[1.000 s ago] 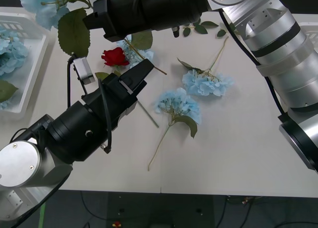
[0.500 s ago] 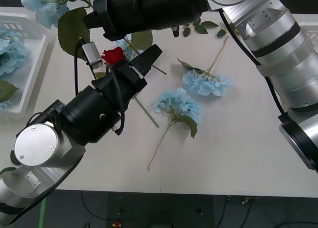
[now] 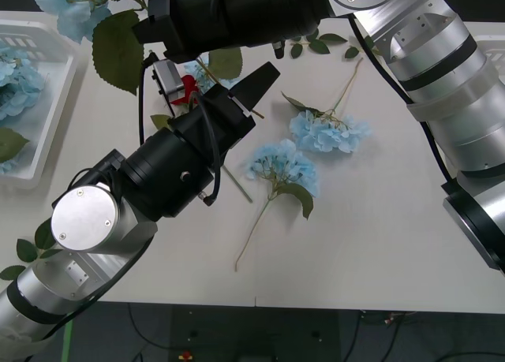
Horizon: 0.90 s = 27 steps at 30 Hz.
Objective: Place the red flowers into the right box and the blue flowers into the left box. If a person shows an open palm, hand one flower to the person first, then continue sorting.
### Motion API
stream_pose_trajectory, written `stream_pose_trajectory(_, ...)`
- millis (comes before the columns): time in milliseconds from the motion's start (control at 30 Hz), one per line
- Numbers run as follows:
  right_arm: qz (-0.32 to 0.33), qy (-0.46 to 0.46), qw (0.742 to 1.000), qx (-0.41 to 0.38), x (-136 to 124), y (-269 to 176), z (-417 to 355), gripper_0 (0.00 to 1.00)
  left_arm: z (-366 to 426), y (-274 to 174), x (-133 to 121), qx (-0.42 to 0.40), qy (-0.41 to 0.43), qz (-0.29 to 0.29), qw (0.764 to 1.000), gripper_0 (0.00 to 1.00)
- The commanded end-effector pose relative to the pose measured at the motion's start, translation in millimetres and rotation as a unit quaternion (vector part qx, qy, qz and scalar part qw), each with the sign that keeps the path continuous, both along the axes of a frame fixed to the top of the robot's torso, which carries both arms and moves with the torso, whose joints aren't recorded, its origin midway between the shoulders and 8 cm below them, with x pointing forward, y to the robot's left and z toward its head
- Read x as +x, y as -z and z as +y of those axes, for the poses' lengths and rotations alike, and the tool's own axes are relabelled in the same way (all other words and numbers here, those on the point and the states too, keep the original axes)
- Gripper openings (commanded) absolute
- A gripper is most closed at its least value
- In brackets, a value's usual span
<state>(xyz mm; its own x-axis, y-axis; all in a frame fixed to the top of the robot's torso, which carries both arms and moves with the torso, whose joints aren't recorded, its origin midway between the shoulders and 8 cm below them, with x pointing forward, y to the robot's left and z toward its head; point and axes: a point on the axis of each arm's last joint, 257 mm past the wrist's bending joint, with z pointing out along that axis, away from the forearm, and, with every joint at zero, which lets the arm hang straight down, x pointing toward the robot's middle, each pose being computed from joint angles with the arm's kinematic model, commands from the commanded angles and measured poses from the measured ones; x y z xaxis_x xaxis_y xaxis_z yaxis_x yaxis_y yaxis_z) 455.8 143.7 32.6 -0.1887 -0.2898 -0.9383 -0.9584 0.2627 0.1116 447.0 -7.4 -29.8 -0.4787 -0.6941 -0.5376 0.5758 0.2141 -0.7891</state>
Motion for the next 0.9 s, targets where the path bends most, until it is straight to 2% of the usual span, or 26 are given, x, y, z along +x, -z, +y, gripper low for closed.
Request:
stream_pose_trajectory(33, -0.021, -0.013, 1.0, 0.011, -14.4, -28.1, 18.7, 0.0, -19.0, -17.3, 1.9, 0.023, -0.008, -0.052, 0.998, 0.91)
stream_pose_trajectory(133, -0.022, -0.012, 1.0, 0.011, -14.2, -28.7, 18.8, 0.0, -19.3, -16.0, 5.5, 0.024, -0.014, -0.053, 0.998, 0.81)
stream_pose_trajectory(200, -0.022, -0.01, 1.0, 0.012, -13.1, -28.6, 18.5, 0.0, -19.8, -15.3, 7.0, 0.026, -0.016, -0.054, 0.998, 0.66)
stream_pose_trajectory(233, -0.022, -0.009, 1.0, 0.012, -12.2, -28.9, 17.9, 0.0, -20.3, -16.2, 6.9, 0.026, -0.016, -0.055, 0.998, 0.52)
stream_pose_trajectory(267, -0.022, -0.009, 1.0, 0.012, -12.2, -28.9, 17.9, 0.0, -20.9, -15.4, 7.3, 0.026, -0.015, -0.054, 0.998, 0.35)
stream_pose_trajectory(300, -0.022, -0.009, 1.0, 0.012, -12.2, -28.9, 17.9, 0.0, -21.1, -15.8, 7.8, 0.024, -0.016, -0.053, 0.998, 0.26)
stream_pose_trajectory(333, -0.021, -0.009, 1.0, 0.013, -12.7, -28.9, 18.5, 0.0, -22.3, -14.7, 7.8, 0.024, -0.015, -0.052, 0.998, 0.09)
stream_pose_trajectory(367, -0.021, -0.008, 1.0, 0.013, -11.5, -28.9, 17.8, 0.0, -22.5, -14.7, 8.7, 0.022, -0.015, -0.05, 0.998, 0.0)
stream_pose_trajectory(900, -0.021, -0.004, 1.0, 0.013, -9.5, -29.3, 15.7, 0.0, -23.6, -14.4, 11.7, 0.014, -0.013, -0.042, 0.999, 0.0)
